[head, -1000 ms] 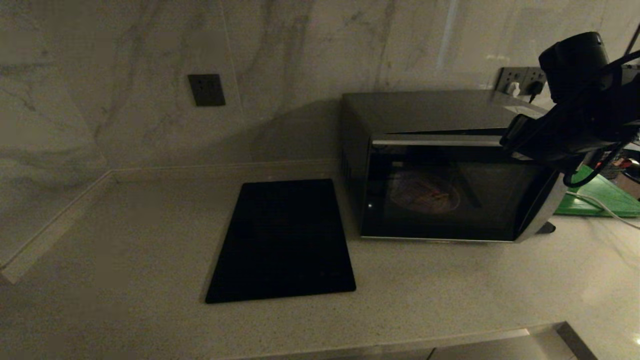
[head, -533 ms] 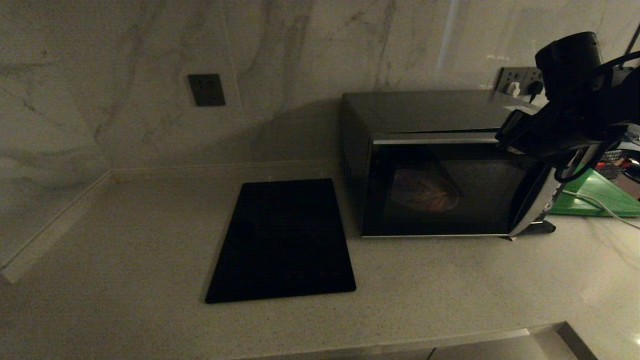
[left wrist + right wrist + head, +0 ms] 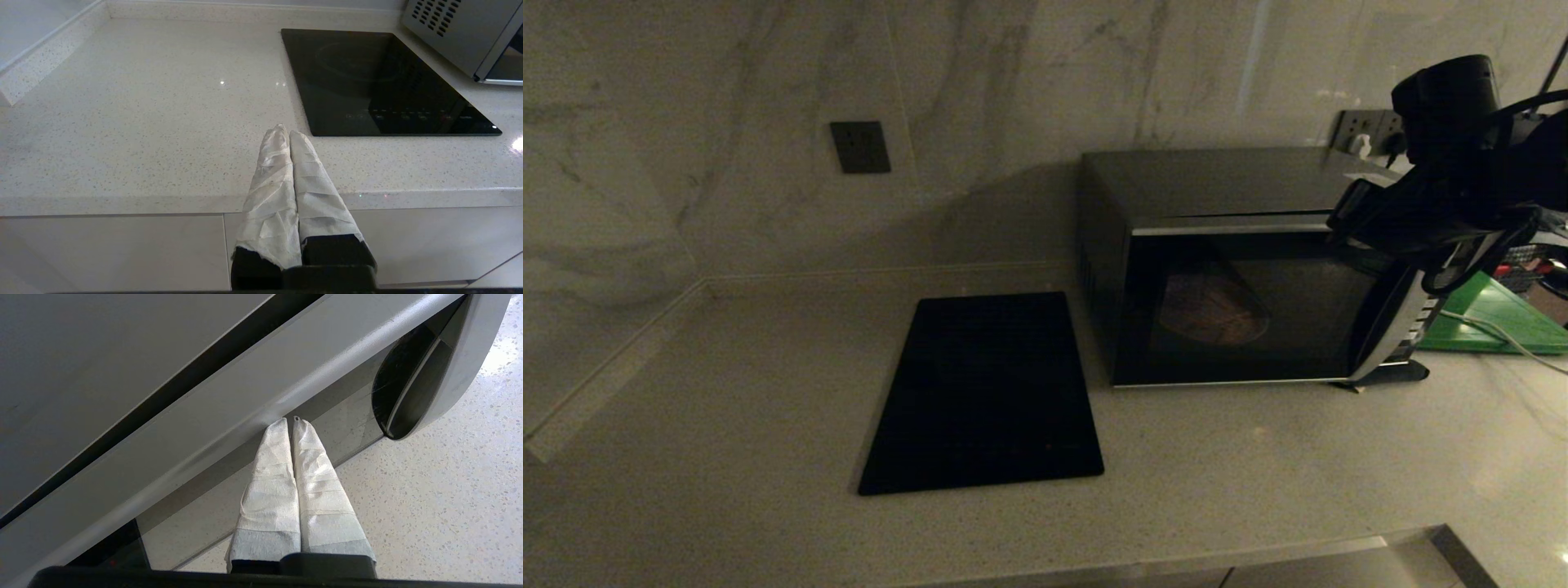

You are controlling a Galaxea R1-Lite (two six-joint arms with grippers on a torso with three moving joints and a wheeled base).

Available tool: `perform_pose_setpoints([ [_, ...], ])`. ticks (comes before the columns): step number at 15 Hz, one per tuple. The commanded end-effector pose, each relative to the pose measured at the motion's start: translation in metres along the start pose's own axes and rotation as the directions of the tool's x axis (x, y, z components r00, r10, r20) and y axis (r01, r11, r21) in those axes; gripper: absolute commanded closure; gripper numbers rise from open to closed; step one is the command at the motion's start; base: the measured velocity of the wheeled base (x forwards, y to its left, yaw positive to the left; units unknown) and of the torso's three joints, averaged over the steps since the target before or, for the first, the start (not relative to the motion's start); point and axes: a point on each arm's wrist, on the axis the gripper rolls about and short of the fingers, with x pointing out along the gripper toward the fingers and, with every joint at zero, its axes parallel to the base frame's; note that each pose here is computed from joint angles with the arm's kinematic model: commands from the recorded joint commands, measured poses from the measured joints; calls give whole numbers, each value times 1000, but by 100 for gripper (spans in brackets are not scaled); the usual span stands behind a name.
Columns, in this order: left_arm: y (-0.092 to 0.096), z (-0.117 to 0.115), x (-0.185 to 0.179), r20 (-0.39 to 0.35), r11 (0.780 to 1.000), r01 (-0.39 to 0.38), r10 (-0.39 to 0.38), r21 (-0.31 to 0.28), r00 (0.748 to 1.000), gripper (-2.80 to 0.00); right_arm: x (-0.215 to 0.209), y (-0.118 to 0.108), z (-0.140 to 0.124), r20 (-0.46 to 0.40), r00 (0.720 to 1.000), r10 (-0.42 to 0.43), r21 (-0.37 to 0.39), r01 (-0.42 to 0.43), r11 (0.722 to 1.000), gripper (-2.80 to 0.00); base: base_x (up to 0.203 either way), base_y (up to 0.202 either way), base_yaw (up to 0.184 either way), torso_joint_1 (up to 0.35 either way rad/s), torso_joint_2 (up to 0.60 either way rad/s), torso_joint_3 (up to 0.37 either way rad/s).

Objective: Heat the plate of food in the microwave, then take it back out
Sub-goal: Close the microwave oven

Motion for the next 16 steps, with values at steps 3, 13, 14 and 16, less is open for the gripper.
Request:
perform_pose_setpoints([
  [3, 0, 0, 0, -1, 1000, -1, 1, -1, 1000, 0, 4, 2, 0, 2, 1000, -2, 5, 2, 1000, 0, 0, 0, 0, 0, 0, 0],
  [13, 0, 0, 0, -1, 1000, -1, 1, -1, 1000, 0, 7, 3, -1, -1, 1000, -4, 3, 4, 1000, 0, 0, 0, 0, 0, 0, 0],
  [14, 0, 0, 0, -1, 1000, -1, 1, -1, 1000, 0, 7, 3, -2, -2, 1000, -3, 4, 3, 1000, 0, 0, 0, 0, 0, 0, 0],
  [16, 0, 0, 0, -1, 1000, -1, 1, -1, 1000, 0, 7, 3, -2, -2, 1000, -2, 4, 2, 1000, 0, 0, 0, 0, 0, 0, 0],
])
